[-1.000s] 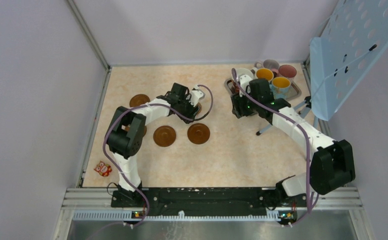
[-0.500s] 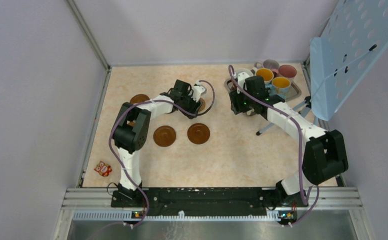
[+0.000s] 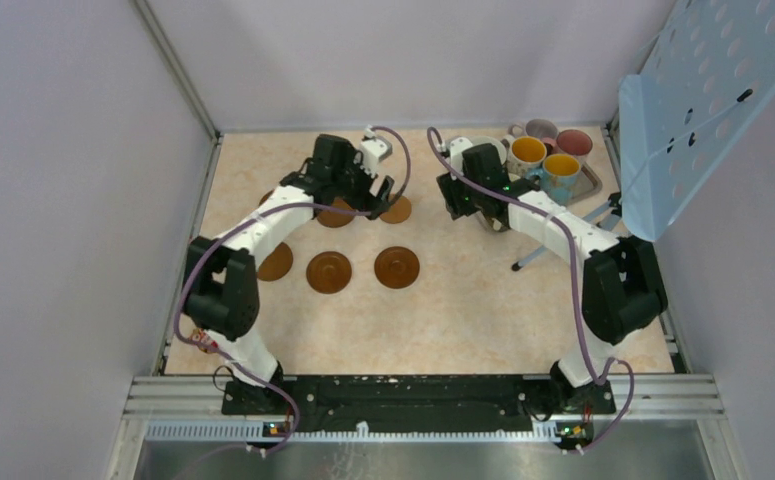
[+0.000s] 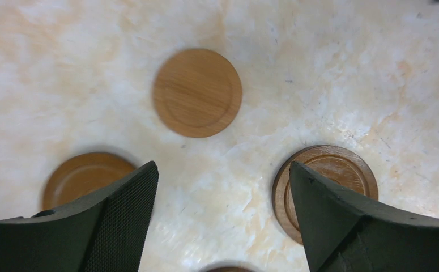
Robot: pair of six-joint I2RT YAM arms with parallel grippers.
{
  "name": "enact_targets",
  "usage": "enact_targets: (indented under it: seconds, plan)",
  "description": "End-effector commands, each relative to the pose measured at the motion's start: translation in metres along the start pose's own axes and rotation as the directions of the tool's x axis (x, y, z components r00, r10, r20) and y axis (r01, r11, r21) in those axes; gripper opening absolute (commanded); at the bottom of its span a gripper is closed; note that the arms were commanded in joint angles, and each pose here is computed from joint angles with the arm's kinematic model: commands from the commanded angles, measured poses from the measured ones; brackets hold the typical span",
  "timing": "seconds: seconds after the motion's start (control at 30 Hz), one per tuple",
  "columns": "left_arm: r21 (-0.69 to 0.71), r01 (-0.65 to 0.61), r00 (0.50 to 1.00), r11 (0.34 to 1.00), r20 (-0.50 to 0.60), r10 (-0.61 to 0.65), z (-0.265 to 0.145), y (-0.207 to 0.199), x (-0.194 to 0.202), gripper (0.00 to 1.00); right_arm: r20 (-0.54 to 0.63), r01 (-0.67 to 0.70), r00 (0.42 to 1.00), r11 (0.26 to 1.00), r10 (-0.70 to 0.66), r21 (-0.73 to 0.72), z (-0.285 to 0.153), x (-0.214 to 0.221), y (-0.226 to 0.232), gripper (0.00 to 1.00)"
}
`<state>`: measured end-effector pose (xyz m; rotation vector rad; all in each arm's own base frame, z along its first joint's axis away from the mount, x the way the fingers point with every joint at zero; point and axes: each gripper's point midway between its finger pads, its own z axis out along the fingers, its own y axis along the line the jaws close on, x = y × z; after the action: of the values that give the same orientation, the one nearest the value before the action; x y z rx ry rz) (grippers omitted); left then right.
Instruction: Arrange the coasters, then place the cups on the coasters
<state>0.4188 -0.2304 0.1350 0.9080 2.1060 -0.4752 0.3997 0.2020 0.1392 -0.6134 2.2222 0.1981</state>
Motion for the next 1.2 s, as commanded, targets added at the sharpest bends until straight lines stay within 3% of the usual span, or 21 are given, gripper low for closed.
enact_targets:
  seconds: [0.0, 0.43, 0.67, 1.17]
  plan:
    - [-0.036, 0.022, 0.995, 0.999, 0.098, -0.018, -0.049, 0.005, -0.023, 0.97, 0.049, 0.028, 0.998, 0.997, -0.031, 0.065, 0.015, -0.031, -0.007, 0.49]
    - [-0.067, 0.002, 0.979, 0.998, 0.205, 0.012, -0.106, -0.013, -0.035, 0.99, 0.021, 0.027, 0.999, 0.99, -0.03, 0.136, 0.082, -0.03, -0.016, 0.46]
    - [-0.056, 0.005, 0.97, 0.998, 0.243, 0.009, -0.119, -0.02, -0.042, 0.99, 0.023, 0.016, 1.0, 0.981, -0.021, 0.194, 0.107, -0.032, -0.033, 0.4]
    - [-0.068, -0.004, 0.953, 0.998, 0.302, 0.025, -0.14, -0.026, -0.056, 0.99, 0.002, -0.059, 0.998, 0.972, 0.061, 0.228, 0.154, -0.026, -0.076, 0.38]
